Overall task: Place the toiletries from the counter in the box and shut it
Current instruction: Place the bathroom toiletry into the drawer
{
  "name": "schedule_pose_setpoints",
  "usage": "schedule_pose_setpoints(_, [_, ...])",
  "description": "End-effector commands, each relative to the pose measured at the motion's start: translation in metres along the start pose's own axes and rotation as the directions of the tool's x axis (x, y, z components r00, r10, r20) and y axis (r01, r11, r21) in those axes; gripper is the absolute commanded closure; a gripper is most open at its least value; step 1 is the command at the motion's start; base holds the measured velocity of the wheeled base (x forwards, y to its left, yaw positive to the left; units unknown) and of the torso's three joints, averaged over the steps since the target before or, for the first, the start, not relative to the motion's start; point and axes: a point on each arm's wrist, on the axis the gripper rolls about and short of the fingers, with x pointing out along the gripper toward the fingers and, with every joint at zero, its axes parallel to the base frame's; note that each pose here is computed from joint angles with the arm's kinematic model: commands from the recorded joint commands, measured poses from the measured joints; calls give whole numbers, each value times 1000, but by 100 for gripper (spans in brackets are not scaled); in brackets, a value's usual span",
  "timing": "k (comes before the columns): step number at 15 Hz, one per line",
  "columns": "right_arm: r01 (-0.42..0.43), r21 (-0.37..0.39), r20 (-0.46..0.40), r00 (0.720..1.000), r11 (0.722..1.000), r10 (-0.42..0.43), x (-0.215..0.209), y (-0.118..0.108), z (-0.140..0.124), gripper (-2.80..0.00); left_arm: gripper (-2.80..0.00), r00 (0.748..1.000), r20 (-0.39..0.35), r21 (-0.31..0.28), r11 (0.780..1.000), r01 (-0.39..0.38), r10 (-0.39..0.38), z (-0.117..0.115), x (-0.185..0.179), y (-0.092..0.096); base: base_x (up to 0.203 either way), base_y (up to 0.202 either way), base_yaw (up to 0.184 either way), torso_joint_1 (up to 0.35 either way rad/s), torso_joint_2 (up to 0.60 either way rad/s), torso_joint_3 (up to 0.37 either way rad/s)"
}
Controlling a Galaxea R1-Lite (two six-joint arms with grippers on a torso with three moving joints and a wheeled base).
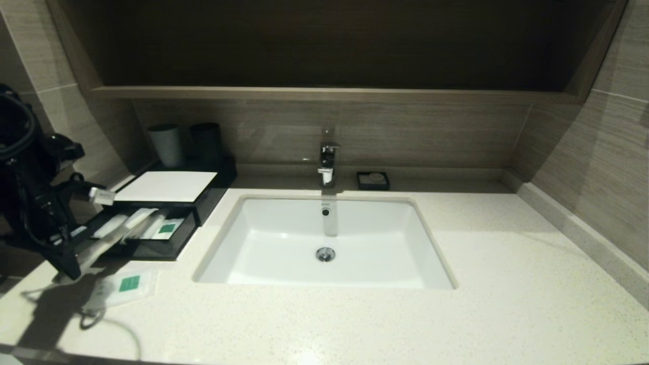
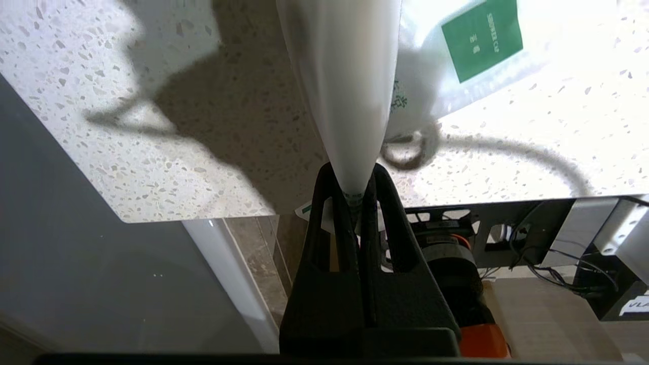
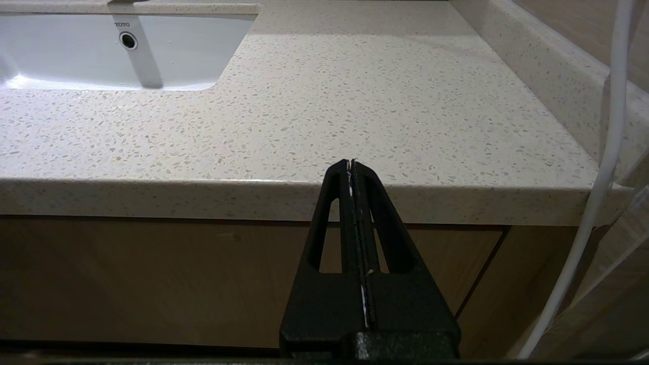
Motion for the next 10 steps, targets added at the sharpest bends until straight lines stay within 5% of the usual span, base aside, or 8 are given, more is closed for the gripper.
schedule_pose_setpoints(1, [0,0,0,1000,1000,0,0,0,0,0,0,1000,-11,-1,1000,6,-6,4,4,-2,0,0,0,0,0,0])
schedule_pose_setpoints(10, [0,0,0,1000,1000,0,0,0,0,0,0,999,42,-39,999,-16,18,21,11,-10,0,0,0,0,0,0])
